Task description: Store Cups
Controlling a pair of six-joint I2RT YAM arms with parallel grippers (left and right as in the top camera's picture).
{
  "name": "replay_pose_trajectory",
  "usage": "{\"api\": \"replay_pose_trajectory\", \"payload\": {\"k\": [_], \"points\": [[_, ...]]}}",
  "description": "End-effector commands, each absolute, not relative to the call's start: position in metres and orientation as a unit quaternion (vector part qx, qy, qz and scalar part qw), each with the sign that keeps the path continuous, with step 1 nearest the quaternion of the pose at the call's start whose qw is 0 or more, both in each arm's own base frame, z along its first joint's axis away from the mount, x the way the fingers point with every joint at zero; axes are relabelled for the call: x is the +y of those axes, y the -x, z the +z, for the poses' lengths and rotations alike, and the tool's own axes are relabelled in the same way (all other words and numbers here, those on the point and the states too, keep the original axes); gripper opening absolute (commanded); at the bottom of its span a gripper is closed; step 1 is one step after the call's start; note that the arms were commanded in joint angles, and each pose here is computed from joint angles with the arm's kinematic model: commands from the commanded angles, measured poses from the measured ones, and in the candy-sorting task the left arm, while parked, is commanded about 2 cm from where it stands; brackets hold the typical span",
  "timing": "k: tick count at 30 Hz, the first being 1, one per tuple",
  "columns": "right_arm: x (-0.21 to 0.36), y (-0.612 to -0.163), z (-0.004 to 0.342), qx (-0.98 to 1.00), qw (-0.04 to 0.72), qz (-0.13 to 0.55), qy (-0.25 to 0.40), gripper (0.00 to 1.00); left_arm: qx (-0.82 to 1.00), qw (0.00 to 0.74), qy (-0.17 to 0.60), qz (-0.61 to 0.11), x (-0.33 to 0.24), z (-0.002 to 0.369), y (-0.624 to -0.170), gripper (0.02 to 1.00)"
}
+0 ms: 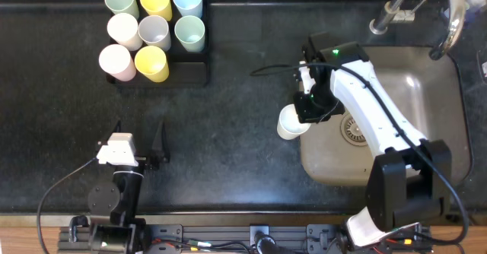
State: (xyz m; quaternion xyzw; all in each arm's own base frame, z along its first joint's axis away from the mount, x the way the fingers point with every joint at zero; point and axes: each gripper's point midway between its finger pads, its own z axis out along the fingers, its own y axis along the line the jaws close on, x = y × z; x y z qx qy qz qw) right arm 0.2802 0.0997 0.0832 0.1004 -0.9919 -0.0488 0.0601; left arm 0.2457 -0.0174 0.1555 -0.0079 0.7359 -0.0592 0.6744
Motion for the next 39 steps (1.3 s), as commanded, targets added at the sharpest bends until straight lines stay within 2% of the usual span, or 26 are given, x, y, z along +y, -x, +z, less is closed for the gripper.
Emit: {"api": "replay_pose_trajectory", "payload": {"k": [1,9,13,18,21,24,29,34,39], "points": [[0.108,-0.284,0.084,-0.991,0.05,-0.054,-0.11,0.042,0.734,0.677,0.001,-0.057,-0.018,0.156,-0.245,1.0],[0.122,-0.296,0.107,-0.99,-0.004,-0.086,-0.111,0.045,0.734,0.676,0.001,-0.057,-0.018,0.156,-0.245,1.0],[0.128,-0.314,0.163,-0.987,-0.088,-0.105,-0.088,0.045,0.734,0.677,0.001,-0.057,-0.018,0.156,-0.245,1.0],[0.152,-0.351,0.261,-0.964,-0.221,-0.132,-0.071,0.04,0.734,0.676,0.001,-0.057,-0.018,0.156,-0.245,1.0],[0.184,-0.36,0.297,-0.952,-0.248,-0.153,-0.09,0.042,0.734,0.676,0.001,-0.057,-0.018,0.156,-0.245,1.0],[0.229,-0.364,0.316,-0.943,-0.253,-0.169,-0.132,0.04,0.734,0.677,0.001,-0.057,-0.018,0.156,-0.245,0.998],[0.29,-0.379,0.311,-0.933,-0.255,-0.186,-0.176,0.042,0.734,0.677,0.001,-0.057,-0.018,0.156,-0.245,1.0],[0.328,-0.383,0.269,-0.941,-0.216,-0.182,-0.186,0.042,0.734,0.677,0.001,-0.056,-0.018,0.156,-0.245,1.0],[0.339,-0.39,0.229,-0.953,-0.191,-0.15,-0.181,0.04,0.734,0.676,0.001,-0.057,-0.018,0.156,-0.245,1.0]]}}
